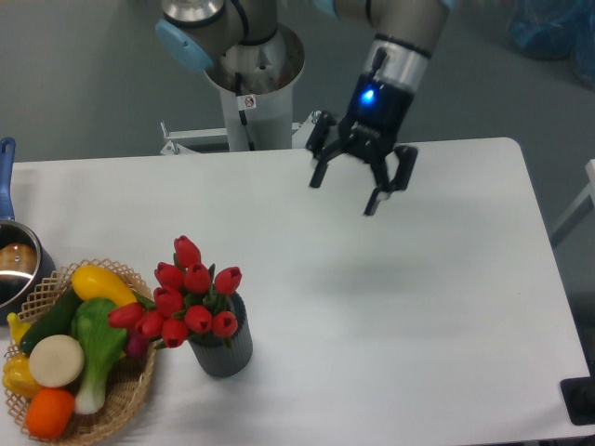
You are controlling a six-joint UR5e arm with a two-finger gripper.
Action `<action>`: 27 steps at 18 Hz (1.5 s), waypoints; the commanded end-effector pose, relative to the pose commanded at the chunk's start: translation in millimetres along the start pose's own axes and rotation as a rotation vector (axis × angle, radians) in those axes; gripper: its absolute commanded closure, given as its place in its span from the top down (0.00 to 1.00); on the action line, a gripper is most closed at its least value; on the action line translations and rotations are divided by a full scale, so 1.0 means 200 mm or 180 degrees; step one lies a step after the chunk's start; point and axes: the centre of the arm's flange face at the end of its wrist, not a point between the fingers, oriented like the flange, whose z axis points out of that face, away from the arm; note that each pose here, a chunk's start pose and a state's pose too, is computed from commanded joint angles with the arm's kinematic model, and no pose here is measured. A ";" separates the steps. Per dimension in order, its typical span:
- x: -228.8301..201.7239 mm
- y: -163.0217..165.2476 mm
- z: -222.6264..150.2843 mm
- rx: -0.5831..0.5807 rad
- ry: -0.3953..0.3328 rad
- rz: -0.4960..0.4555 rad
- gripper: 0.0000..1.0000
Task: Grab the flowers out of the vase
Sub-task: 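Lower the open gripper to the tulip stems above the grey vase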
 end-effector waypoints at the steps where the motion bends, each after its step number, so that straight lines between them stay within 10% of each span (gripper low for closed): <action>1: 0.01 -0.02 0.04 0.0127 0.0059 0.0014 1.00; 27: -0.09 0.10 0.55 0.1044 0.0648 -0.0246 1.00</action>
